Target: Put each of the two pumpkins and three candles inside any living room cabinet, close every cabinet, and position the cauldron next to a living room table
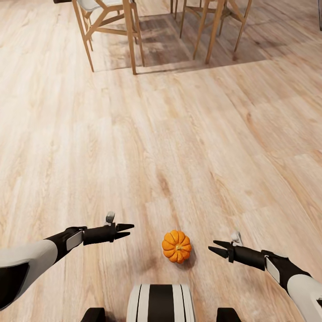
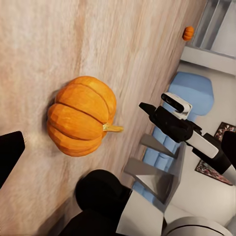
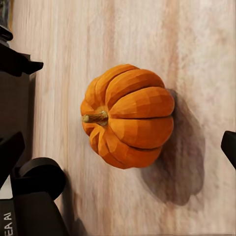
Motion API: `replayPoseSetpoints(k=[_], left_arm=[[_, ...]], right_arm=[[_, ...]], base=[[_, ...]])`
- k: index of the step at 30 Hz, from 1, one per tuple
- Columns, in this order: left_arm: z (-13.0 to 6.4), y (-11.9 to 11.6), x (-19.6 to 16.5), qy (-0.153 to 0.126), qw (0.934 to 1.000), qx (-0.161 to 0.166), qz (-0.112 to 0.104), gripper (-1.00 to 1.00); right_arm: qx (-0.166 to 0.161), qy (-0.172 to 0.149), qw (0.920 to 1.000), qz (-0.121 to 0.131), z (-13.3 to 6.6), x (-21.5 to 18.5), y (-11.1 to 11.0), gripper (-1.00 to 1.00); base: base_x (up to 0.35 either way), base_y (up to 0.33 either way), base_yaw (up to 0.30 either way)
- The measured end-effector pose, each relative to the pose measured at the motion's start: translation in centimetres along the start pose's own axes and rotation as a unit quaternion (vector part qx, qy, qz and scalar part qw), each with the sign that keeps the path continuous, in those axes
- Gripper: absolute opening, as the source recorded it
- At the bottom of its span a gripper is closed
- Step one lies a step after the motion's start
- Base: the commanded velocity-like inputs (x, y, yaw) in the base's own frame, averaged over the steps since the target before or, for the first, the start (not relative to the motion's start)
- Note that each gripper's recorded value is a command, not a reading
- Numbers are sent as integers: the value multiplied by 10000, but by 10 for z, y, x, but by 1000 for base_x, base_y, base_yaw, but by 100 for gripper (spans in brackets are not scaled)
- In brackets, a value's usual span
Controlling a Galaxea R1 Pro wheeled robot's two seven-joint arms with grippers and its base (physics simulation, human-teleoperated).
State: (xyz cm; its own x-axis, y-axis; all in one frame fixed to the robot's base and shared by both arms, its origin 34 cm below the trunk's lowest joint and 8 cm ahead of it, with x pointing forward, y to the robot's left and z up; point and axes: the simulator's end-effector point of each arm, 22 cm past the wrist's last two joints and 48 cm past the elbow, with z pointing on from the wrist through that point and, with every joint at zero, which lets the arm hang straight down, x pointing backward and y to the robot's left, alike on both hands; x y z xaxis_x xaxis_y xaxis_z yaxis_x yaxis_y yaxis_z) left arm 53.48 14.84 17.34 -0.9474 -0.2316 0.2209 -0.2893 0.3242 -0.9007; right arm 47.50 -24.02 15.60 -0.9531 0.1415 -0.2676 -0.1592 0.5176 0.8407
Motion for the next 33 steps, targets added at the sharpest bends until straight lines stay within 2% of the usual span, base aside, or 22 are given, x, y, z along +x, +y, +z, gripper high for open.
replayPoseSetpoints(k=[13, 18, 27, 33], left_arm=[[7, 28, 11, 89, 9997, -64, -237, 100], [5, 27, 9, 50, 9997, -41, -237, 100], [3, 16, 8, 40, 9995, 209, -221, 100], [4, 14, 9, 54, 9995, 244, -212, 100]], right_arm=[[66, 147, 9996, 217, 6, 24, -16, 100], [69, 140, 9996, 218, 6, 24, -16, 100], [83, 163, 9996, 205, 11, 26, -16, 100], [393, 169, 9989, 182, 23, 30, -26, 100]], base=[[0, 0, 0], [0, 0, 0], [0, 0, 0], [0, 0, 0]])
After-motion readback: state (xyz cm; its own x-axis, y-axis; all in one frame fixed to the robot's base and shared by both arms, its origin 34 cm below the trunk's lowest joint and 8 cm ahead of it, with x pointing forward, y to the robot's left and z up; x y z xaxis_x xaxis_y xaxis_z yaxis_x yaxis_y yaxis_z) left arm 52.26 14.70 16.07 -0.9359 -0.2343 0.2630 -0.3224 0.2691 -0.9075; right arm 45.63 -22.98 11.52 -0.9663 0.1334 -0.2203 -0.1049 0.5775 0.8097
